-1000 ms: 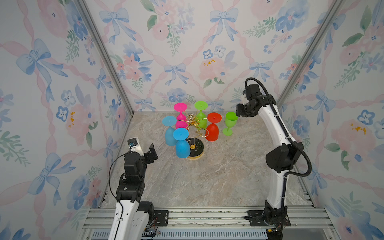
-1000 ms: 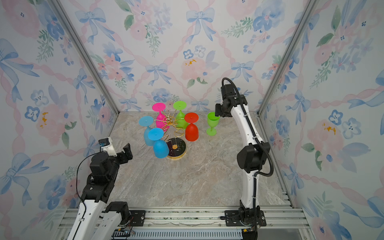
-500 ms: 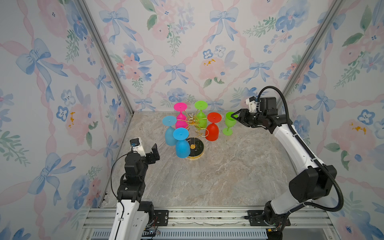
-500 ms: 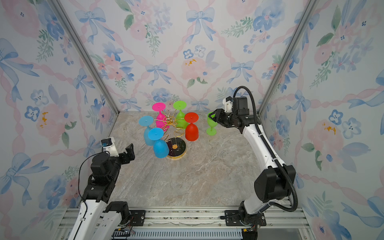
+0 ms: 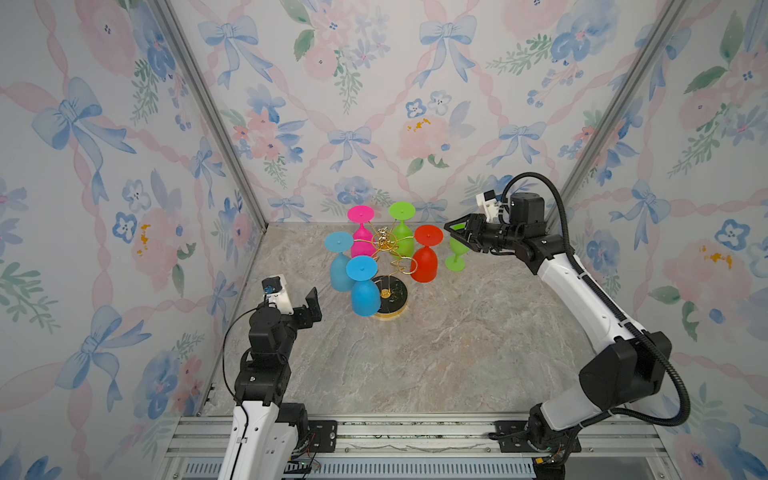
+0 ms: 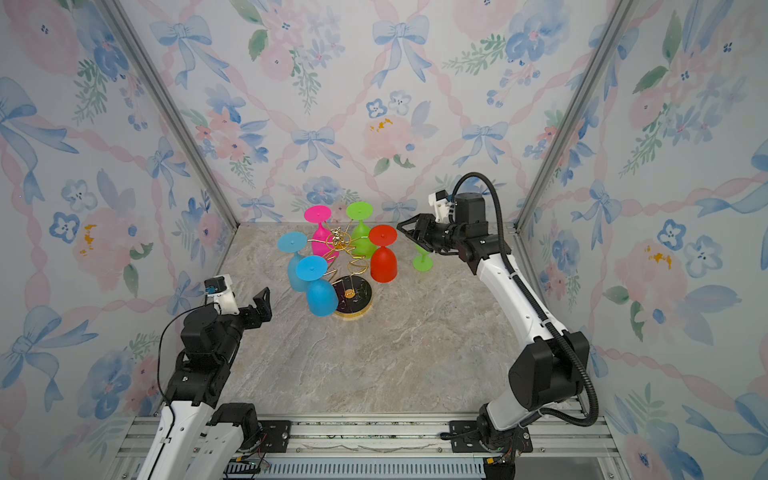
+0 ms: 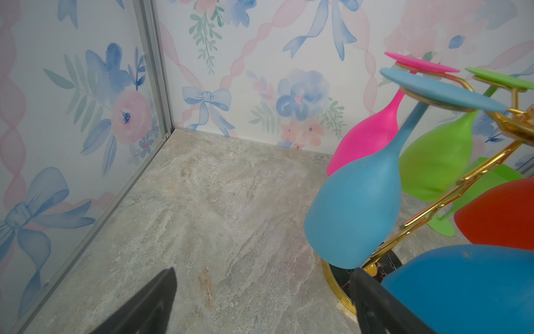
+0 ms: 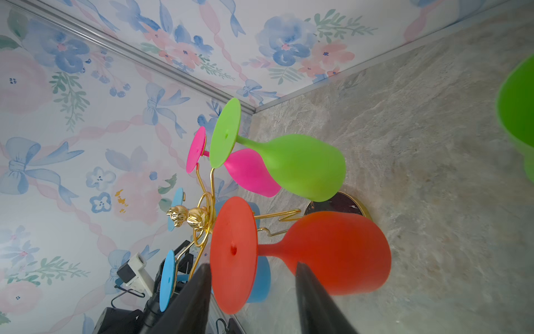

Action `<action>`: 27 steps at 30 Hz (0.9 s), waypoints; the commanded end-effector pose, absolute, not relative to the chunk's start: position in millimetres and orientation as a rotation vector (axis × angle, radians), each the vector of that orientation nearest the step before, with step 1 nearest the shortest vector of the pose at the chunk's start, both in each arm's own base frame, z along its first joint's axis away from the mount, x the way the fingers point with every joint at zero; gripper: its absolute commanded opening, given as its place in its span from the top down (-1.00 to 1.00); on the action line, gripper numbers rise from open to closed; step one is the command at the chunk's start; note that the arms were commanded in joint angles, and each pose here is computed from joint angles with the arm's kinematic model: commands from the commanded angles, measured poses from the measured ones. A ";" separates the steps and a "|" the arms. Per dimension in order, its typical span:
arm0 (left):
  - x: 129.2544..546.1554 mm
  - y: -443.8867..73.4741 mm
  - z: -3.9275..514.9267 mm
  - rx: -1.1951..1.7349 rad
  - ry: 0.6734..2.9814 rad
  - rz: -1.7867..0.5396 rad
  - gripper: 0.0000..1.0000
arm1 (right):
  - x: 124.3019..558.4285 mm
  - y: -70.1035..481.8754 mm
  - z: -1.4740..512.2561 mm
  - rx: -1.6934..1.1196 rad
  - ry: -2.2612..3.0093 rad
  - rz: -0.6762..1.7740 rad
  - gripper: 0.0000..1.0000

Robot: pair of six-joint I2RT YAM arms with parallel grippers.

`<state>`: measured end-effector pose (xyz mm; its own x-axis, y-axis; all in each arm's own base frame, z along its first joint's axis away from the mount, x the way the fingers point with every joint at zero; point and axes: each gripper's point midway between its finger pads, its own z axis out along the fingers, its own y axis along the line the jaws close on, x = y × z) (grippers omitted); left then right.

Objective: Take the wine glass off the wine glass rack
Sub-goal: 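Move the right gripper to the red glass's foot on the rack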

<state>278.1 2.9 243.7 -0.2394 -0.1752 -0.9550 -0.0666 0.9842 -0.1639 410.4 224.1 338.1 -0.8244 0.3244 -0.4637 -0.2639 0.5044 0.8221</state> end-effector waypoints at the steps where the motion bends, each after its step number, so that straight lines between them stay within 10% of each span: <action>1: 277.5 1.4 244.5 -0.155 1.799 -0.105 -0.91 | 404.1 230.4 347.2 0.030 2.150 1.365 0.05; 27: 277.2 2.6 245.2 -0.161 1.796 -0.099 -0.95 | 407.6 254.5 333.6 0.012 2.205 1.426 0.36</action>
